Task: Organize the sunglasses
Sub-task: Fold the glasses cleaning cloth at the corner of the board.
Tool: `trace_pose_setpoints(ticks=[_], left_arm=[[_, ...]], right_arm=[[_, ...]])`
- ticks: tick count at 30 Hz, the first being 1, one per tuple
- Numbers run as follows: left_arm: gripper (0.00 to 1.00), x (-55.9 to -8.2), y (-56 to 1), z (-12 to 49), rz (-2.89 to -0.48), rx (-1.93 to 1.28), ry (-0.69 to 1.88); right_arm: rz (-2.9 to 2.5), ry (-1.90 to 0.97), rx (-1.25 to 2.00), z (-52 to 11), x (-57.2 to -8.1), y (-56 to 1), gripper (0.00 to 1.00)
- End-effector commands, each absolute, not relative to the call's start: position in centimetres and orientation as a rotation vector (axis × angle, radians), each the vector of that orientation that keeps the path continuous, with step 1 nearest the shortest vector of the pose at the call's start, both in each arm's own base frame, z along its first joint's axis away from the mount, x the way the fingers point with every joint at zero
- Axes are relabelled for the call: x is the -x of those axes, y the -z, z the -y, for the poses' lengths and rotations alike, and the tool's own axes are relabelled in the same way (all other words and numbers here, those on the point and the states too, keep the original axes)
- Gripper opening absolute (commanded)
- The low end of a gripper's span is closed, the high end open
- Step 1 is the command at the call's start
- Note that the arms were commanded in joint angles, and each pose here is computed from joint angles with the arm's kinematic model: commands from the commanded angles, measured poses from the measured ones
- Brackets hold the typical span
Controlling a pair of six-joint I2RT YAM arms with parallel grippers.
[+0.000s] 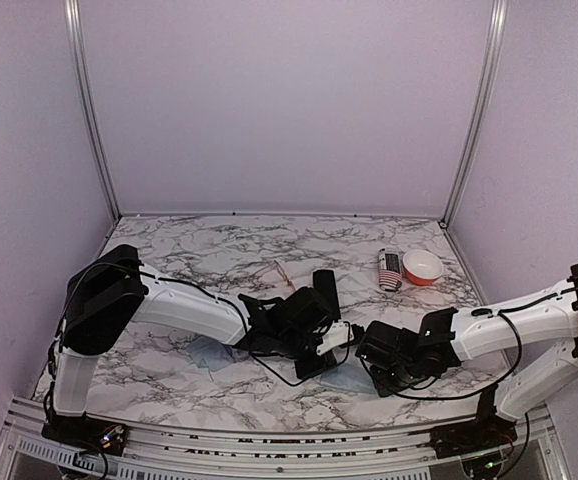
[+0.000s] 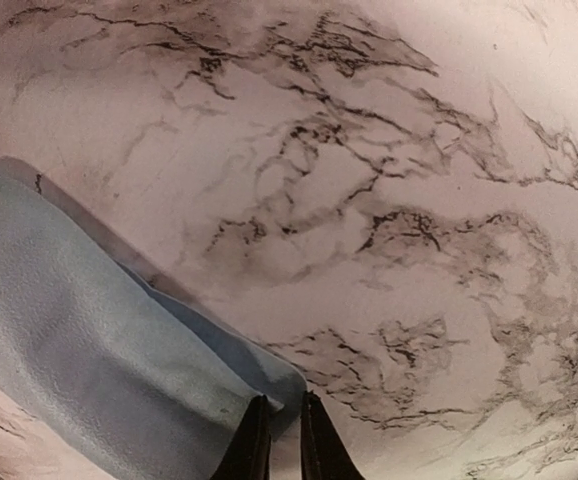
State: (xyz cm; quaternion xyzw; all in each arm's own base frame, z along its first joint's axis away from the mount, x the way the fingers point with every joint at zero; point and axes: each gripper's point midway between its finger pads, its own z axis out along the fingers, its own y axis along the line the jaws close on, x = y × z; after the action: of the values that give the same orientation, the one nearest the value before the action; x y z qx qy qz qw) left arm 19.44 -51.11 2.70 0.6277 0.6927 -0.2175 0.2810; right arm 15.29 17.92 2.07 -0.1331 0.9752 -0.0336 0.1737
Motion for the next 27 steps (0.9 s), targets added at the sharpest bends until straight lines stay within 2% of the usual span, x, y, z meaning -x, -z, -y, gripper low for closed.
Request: trace_pose_setpoints(ticks=[1,14,27], left_arm=[[0.00,-19.1,-2.1,51.1,-1.859,-1.708,0.587],[0.00,-19.0,-2.0,51.1,-1.864,-1.706,0.591],[0.03,-18.9,-2.0,51.1,-1.870,-1.705,0.602]], right_arm=[[-2.712,0.025,0.380,-19.8,-16.7,-3.3,0.13],[-2.675,-0.027,0.401,-20.8,-17.3,-4.3,0.12],[-2.702,0.053,0.394,-19.6,-16.9,-2.9,0.12]])
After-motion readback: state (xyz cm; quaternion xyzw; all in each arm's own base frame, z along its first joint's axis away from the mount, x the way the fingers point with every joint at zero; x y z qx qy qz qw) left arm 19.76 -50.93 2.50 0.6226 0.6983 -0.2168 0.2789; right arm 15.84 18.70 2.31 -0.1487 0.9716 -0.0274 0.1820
